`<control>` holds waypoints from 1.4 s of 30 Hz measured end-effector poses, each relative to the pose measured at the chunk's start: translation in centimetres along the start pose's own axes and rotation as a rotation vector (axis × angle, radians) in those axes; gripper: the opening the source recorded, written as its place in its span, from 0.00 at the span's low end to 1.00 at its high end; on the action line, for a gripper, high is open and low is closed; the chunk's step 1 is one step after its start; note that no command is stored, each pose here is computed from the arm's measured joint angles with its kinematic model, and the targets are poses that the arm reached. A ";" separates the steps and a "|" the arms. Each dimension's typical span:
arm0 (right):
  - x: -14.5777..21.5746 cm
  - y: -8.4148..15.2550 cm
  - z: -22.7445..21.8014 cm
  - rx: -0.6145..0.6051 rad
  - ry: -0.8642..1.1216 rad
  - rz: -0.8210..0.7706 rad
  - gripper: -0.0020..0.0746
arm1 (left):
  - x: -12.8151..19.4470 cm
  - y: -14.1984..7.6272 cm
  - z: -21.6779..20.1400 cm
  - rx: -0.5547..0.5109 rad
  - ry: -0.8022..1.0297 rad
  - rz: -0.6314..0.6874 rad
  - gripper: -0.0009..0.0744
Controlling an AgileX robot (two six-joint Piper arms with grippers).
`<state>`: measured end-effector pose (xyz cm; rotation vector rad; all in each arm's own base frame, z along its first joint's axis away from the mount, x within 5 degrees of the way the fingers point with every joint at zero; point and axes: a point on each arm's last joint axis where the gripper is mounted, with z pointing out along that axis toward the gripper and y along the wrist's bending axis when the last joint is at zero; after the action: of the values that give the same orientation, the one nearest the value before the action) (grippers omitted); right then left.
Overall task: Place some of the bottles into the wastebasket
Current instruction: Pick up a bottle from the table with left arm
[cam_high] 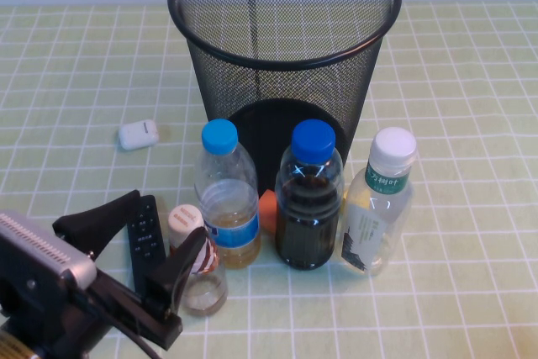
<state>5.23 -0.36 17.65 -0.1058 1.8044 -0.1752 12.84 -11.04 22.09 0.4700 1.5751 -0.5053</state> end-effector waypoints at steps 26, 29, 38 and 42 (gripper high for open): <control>0.0 0.0 0.0 0.000 0.000 0.000 0.02 | 1.9 -0.2 2.9 -0.034 0.054 -0.047 0.78; 0.0 0.0 0.0 0.000 0.000 0.000 0.02 | 2.2 -0.2 3.2 -0.036 0.061 -0.043 0.78; 0.0 0.0 0.0 0.000 0.000 0.000 0.02 | 2.6 -0.4 4.2 -0.040 0.081 -0.038 0.74; 0.0 0.0 0.0 0.000 0.000 0.000 0.02 | 2.7 -0.4 4.3 -0.042 0.086 -0.039 0.63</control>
<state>5.23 -0.36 17.65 -0.1058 1.8044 -0.1752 15.96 -13.88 19.23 0.4345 1.6767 -0.4857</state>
